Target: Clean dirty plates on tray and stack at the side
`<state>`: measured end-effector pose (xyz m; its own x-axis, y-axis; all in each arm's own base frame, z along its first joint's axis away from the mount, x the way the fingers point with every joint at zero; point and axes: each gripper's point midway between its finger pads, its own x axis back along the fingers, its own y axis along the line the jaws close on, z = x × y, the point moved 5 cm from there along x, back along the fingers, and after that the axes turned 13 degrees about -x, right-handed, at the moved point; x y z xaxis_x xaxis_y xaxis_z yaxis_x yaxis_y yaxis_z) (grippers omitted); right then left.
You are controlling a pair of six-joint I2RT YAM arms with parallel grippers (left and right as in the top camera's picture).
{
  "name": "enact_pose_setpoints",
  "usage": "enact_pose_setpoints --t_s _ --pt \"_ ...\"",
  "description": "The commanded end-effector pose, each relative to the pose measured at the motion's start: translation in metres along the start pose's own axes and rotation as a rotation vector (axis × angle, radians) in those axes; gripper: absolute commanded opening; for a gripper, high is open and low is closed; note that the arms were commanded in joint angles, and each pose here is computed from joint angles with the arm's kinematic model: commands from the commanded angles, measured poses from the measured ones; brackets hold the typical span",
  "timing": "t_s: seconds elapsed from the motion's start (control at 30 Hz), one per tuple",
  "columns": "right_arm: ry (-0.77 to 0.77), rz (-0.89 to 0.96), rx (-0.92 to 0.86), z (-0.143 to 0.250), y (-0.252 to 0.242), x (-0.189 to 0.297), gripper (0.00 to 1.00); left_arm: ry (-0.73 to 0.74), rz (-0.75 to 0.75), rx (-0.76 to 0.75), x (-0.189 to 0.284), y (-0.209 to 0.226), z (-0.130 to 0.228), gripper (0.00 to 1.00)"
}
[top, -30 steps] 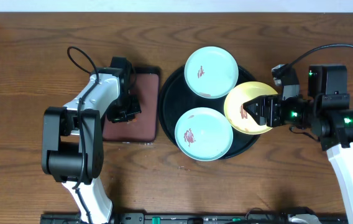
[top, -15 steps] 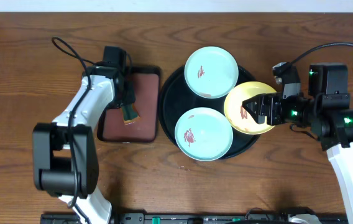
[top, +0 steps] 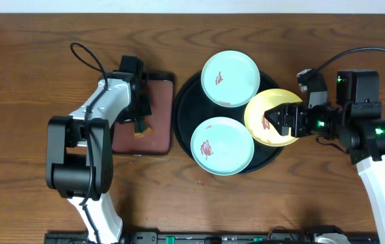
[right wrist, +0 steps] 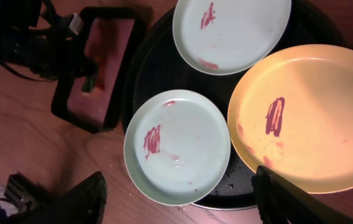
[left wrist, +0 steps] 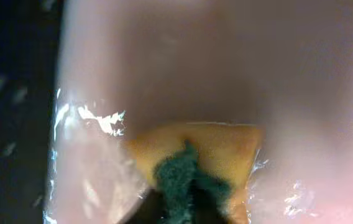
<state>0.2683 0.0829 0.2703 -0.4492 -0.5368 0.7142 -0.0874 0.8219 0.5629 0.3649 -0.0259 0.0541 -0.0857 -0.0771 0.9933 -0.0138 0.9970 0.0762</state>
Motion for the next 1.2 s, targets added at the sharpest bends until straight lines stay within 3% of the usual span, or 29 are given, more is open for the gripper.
enact_pose_setpoints --t_s 0.0,0.13,0.23,0.43,0.57,0.63,0.67,0.7,0.83,1.17 --pt "-0.031 -0.016 0.037 -0.008 0.008 0.002 0.88 -0.037 -0.001 -0.037 0.023 0.004 -0.003 0.5" --pt "-0.051 -0.046 0.055 -0.012 0.012 0.003 0.9 -0.026 -0.001 -0.011 0.038 0.006 0.006 0.57" --pt "-0.07 -0.05 0.042 -0.019 0.012 0.0 0.81 0.023 -0.006 0.056 0.036 0.006 0.016 0.57" --pt "-0.045 -0.046 -0.009 -0.036 0.012 -0.011 0.71 0.01 0.048 0.081 0.016 -0.002 0.022 0.43" --pt "-0.046 -0.045 0.014 -0.054 0.015 -0.016 0.7 0.007 0.097 0.076 0.001 -0.008 0.03 0.41" --pt "-0.056 -0.048 0.043 -0.064 0.017 -0.018 0.7 -0.005 0.11 0.069 -0.006 -0.01 0.032 0.35" --pt "-0.063 -0.05 0.048 -0.068 0.018 -0.019 0.7 -0.012 0.111 0.069 -0.009 -0.01 0.033 0.26" --pt "-0.07 -0.052 0.052 -0.072 0.017 -0.022 0.7 -0.021 0.113 0.07 -0.013 -0.01 0.034 0.11" --pt "-0.057 -0.031 0.046 -0.079 0.009 -0.04 0.7 -0.022 0.113 0.047 -0.015 -0.01 0.036 0.08" --pt "-0.034 0.14 0.038 -0.093 -0.031 -0.108 0.68 -0.152 0.14 0.002 0.084 -0.011 -0.019 0.07"
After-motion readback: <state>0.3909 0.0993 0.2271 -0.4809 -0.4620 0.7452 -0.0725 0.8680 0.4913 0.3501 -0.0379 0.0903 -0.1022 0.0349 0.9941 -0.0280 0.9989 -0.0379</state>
